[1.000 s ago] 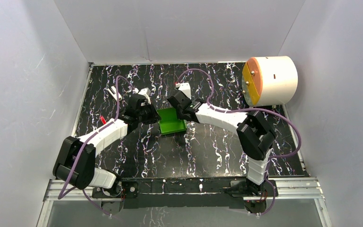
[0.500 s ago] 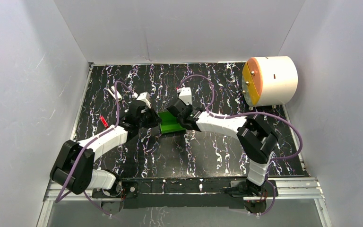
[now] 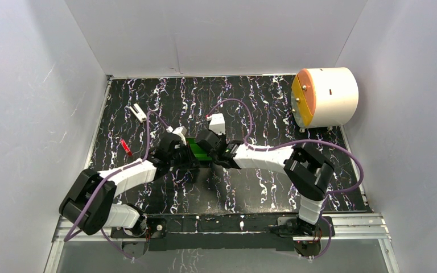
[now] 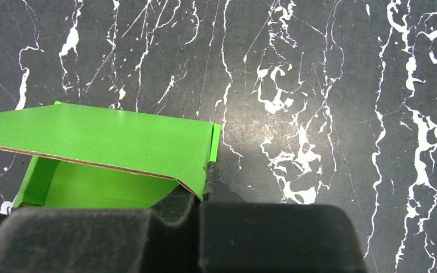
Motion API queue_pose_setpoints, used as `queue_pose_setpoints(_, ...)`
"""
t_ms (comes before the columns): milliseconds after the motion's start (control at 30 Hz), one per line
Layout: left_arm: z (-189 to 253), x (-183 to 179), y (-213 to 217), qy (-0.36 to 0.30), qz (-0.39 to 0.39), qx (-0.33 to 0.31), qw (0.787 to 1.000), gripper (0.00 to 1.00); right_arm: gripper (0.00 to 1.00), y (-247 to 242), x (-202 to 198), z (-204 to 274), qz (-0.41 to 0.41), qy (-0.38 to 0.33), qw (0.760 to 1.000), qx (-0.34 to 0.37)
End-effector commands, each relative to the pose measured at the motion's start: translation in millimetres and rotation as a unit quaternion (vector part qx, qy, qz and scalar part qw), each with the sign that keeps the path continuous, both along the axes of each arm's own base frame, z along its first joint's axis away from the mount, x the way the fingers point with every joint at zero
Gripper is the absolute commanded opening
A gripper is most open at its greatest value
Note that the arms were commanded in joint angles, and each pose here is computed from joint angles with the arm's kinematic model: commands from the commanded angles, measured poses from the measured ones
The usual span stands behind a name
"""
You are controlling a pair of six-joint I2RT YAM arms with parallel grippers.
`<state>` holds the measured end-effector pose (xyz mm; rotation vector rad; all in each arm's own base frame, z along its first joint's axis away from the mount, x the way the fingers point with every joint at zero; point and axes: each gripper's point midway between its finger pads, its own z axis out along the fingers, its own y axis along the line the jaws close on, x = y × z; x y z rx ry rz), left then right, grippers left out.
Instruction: Fold the paper box
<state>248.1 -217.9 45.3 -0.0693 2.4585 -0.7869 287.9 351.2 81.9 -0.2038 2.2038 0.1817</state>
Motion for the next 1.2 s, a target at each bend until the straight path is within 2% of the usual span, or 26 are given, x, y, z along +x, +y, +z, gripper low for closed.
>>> queue_pose_setpoints(0, 19.3, -3.7, 0.2, -0.024, 0.002, -0.02, 1.0, 0.03, 0.02, -23.7, -24.2, -37.3, 0.005, 0.049, 0.997, -0.052)
queue_pose_setpoints(200, 44.9, -11.6, 11.5, -0.051, 0.015, -0.026, 0.998, 0.19, 0.02, -26.2, -27.9, -42.5, 0.007, 0.039, 0.997, -0.065)
queue_pose_setpoints(300, 65.3, -12.8, 20.0, -0.076, 0.031, -0.03, 0.996, 0.31, 0.01, -29.8, -28.8, -47.0, 0.008, 0.034, 0.996, -0.082)
queue_pose_setpoints(500, 99.6, -16.3, 44.3, -0.118, 0.071, -0.021, 0.99, 0.42, 0.01, -40.8, -30.4, -54.8, 0.006, 0.025, 0.994, -0.104)
queue_pose_setpoints(767, 126.0, 4.3, 77.3, -0.169, 0.141, 0.024, 0.975, 0.59, 0.01, -43.3, -31.0, -60.5, 0.011, 0.019, 0.993, -0.116)
queue_pose_setpoints(933, 139.5, 27.8, 84.9, -0.177, 0.161, 0.031, 0.97, 0.6, 0.01, -42.4, -32.4, -63.4, 0.017, 0.014, 0.993, -0.116)
queue_pose_setpoints(1167, 127.1, 60.9, 75.4, -0.137, 0.156, 0.007, 0.978, 0.5, 0.01, -38.0, -33.7, -65.3, 0.025, 0.01, 0.993, -0.116)
